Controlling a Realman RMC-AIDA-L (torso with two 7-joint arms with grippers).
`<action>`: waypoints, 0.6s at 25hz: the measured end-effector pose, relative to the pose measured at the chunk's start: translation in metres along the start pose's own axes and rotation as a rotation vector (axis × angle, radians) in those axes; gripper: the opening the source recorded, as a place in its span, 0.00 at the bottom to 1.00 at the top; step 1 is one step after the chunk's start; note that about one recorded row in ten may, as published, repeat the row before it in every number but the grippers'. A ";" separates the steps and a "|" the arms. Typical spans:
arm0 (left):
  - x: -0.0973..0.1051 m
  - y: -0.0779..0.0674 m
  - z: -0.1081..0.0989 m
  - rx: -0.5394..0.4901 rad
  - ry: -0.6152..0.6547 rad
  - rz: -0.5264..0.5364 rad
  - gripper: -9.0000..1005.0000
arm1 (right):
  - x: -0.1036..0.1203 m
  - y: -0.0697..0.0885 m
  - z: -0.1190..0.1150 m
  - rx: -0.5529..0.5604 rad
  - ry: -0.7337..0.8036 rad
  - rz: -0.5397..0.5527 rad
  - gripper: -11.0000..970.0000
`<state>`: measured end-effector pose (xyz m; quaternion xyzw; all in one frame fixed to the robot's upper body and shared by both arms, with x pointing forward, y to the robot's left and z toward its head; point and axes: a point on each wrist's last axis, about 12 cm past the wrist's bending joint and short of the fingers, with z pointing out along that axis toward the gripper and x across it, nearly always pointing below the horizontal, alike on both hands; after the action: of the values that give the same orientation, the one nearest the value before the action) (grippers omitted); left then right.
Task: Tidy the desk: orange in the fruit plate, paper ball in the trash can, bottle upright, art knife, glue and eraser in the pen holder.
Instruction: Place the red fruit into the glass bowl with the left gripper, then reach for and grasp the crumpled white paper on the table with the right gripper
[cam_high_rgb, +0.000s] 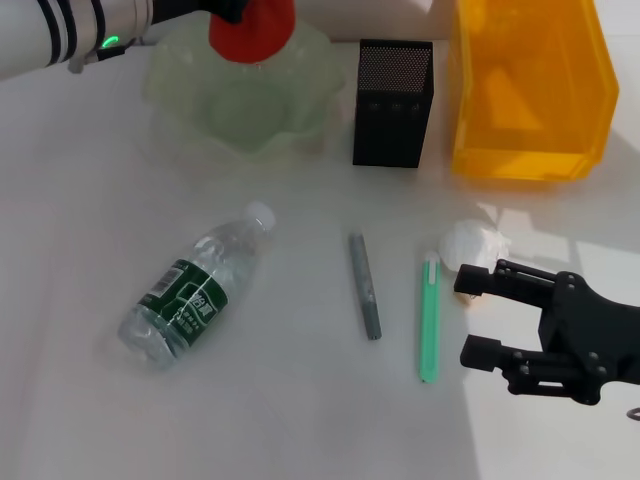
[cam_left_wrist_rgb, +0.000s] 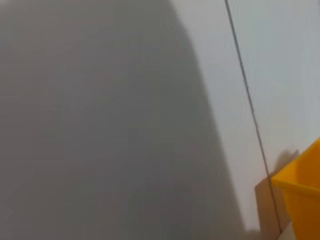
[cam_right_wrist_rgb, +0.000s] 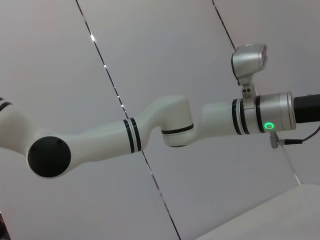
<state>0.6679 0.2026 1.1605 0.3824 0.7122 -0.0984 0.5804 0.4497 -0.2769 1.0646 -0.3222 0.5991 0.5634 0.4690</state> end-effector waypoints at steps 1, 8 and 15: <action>0.001 0.001 0.001 -0.017 0.000 -0.013 0.16 | 0.001 0.000 0.000 0.001 -0.001 0.003 0.83; 0.004 0.001 0.000 -0.036 -0.011 -0.052 0.26 | 0.001 -0.001 0.001 0.005 0.000 0.006 0.83; 0.008 -0.005 -0.018 0.083 -0.108 -0.174 0.55 | 0.000 -0.001 0.001 0.009 -0.008 0.003 0.83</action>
<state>0.6505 0.2132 1.1568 0.3368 0.7059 -0.1982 0.5908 0.4512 -0.2757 1.0640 -0.3168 0.6003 0.5627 0.4719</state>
